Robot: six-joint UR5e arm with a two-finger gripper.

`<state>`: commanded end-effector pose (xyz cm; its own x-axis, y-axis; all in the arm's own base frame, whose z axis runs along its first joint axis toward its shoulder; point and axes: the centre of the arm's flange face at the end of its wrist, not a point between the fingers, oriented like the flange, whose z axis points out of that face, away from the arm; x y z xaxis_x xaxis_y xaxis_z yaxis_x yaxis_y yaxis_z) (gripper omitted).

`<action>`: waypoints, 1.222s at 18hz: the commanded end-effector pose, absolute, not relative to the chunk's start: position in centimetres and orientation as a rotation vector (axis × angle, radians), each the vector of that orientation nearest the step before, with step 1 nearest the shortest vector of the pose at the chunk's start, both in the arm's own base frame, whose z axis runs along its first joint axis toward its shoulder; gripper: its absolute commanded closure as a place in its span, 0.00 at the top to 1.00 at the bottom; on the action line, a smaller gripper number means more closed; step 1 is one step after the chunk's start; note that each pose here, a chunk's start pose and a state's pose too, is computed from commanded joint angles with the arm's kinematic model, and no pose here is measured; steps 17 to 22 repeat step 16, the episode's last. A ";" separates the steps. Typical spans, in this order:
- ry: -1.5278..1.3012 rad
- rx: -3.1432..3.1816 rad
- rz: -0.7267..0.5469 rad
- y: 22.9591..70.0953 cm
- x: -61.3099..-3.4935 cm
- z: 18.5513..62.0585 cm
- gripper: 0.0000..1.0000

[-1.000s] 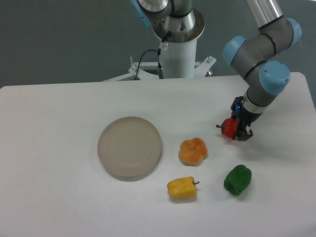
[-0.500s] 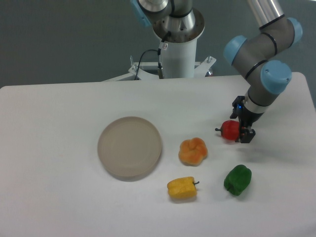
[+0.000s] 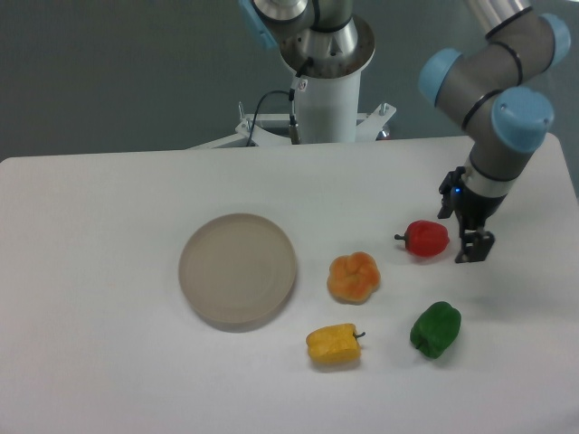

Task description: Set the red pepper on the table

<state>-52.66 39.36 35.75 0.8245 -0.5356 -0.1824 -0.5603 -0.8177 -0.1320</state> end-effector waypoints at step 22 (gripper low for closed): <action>0.716 -2.781 0.387 48.8 -56.4 39.1 1.00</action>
